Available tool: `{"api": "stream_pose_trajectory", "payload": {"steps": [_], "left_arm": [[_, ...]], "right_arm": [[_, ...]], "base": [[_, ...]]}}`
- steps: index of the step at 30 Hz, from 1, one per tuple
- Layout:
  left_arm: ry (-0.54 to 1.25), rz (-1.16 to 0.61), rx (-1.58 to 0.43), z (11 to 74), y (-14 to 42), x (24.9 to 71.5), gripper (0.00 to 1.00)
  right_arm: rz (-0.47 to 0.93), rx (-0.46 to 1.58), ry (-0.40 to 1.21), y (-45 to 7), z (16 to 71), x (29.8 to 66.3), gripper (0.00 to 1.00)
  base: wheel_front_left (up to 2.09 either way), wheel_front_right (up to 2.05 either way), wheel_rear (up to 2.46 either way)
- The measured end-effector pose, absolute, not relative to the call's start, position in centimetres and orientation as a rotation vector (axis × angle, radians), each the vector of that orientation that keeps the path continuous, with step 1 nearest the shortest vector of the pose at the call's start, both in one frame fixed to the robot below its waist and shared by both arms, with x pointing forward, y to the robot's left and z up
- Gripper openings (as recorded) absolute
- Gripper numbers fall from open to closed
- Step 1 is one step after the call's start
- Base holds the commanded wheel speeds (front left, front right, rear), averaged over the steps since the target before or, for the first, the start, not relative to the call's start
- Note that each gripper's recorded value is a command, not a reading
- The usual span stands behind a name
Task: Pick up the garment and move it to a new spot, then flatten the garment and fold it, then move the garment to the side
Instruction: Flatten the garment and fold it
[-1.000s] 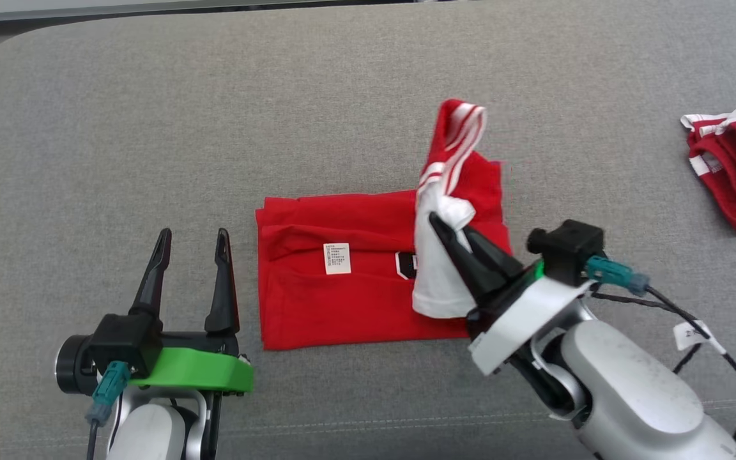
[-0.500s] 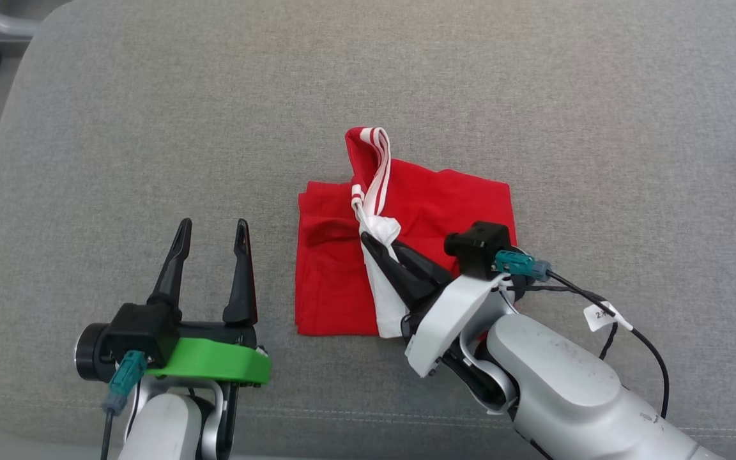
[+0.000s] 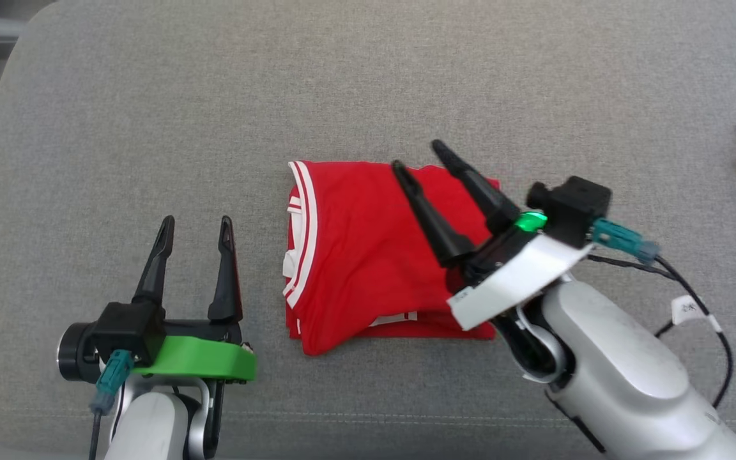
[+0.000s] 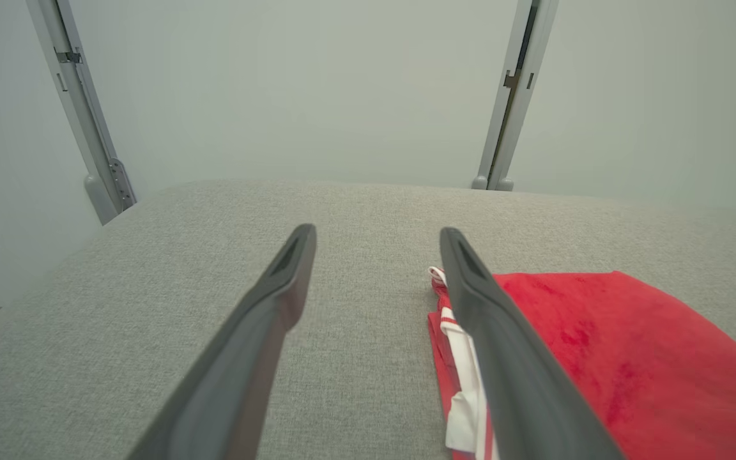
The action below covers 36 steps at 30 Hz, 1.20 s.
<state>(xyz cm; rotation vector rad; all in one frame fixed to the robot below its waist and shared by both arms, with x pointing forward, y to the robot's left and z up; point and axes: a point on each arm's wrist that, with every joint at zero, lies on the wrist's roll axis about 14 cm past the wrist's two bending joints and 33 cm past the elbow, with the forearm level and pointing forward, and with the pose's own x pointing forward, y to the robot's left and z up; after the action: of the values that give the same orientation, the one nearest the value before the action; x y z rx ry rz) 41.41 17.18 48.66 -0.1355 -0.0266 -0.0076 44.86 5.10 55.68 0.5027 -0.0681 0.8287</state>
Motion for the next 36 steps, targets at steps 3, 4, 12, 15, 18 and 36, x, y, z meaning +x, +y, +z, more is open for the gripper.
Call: {"api": "stream_pose_trajectory", "payload": {"steps": [3,4,12,15,18,36], "left_arm": [[-0.046,-0.019,-0.109,49.3,17.3,41.6,1.00],[-0.052,-0.021,-0.107,49.5,17.3,41.7,1.00],[-0.092,-0.057,-0.070,50.9,17.0,41.6,1.00],[-0.099,-0.058,-0.061,51.2,17.2,41.3,1.00],[-0.108,-0.060,-0.054,51.5,17.2,40.9,1.00],[-0.109,-0.065,-0.062,51.8,16.8,38.4,1.00]], "right_arm": [[0.677,0.445,-0.148,-0.4,56.2,45.9,1.00],[0.642,0.418,-0.165,-1.7,56.2,46.0,1.00],[0.399,0.292,-0.214,-10.1,55.9,45.3,1.00],[0.350,0.254,-0.198,-11.9,55.1,44.3,1.00],[0.315,0.234,-0.179,-13.1,54.4,43.2,1.00],[0.181,0.193,-0.103,-17.0,51.8,38.1,1.00]], "base": [[0.00,0.00,0.00],[0.00,0.00,0.00],[0.00,0.00,0.00],[0.00,0.00,0.00],[0.00,0.00,0.00],[0.00,0.00,0.00]]}}
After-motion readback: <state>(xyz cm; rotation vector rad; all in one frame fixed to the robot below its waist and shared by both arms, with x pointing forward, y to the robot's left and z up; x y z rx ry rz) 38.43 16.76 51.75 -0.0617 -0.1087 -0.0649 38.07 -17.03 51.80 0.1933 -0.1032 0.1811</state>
